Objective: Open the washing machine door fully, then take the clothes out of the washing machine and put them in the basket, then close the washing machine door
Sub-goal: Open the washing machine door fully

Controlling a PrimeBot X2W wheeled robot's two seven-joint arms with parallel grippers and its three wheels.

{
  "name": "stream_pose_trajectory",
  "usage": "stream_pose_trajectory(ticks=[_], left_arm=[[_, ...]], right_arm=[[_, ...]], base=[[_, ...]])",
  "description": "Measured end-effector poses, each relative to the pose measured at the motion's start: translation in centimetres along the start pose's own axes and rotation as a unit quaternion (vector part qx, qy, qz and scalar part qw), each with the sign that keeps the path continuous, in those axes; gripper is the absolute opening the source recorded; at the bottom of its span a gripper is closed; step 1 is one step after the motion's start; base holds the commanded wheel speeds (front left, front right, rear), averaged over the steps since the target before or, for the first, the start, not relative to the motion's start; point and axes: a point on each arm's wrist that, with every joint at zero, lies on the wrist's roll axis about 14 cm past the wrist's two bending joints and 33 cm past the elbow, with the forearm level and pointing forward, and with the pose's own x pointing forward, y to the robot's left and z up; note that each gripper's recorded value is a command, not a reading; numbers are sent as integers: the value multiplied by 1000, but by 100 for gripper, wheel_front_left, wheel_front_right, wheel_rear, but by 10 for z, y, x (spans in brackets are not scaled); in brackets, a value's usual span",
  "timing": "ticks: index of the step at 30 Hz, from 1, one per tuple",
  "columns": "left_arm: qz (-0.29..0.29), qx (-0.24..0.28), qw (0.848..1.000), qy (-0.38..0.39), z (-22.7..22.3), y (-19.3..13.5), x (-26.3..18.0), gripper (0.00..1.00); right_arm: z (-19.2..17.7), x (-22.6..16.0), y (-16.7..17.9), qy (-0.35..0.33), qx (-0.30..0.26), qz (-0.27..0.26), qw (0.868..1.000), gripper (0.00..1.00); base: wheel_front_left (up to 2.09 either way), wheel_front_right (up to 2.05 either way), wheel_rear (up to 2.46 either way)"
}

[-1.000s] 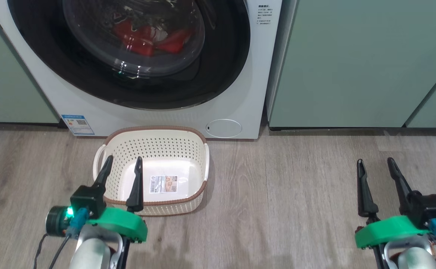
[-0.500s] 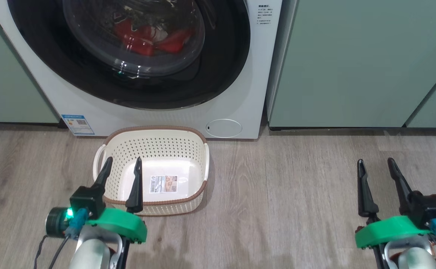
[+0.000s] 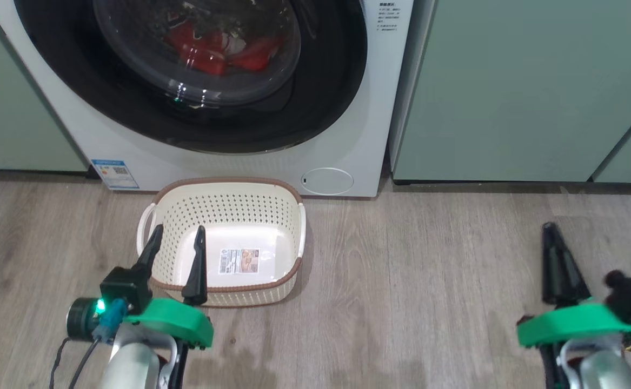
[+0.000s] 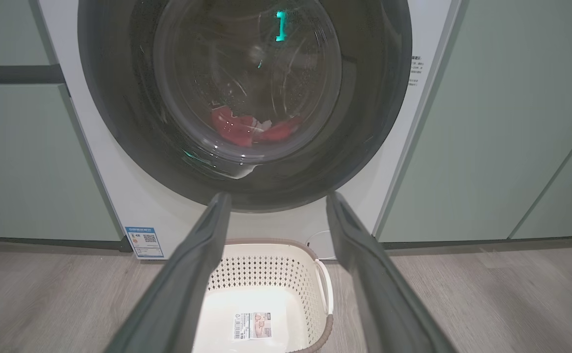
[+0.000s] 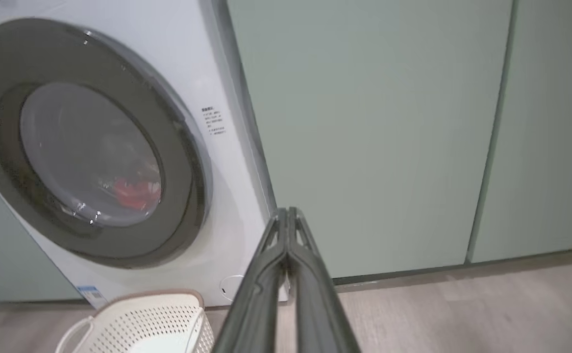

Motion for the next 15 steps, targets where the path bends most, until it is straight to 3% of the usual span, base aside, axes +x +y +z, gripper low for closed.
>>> stream_pose_trajectory(ticks=[6,8,12,15], left_arm=[[5,-5,1000,1,-1,3,3,100],[7,-7,1000,4,-3,4,2,100],[7,-12,1000,11,-8,5,2,100],[13,-16,1000,13,-9,8,4,100]], right_arm=[[1,17,-12,-13,124,-35,992,0],[-3,23,-14,-13,185,-47,982,0],[-12,39,-16,-12,307,-74,949,0],[-19,55,-21,-9,390,-90,916,0]], base=[[0,0,0],[0,0,0],[0,0,0],[0,0,0]])
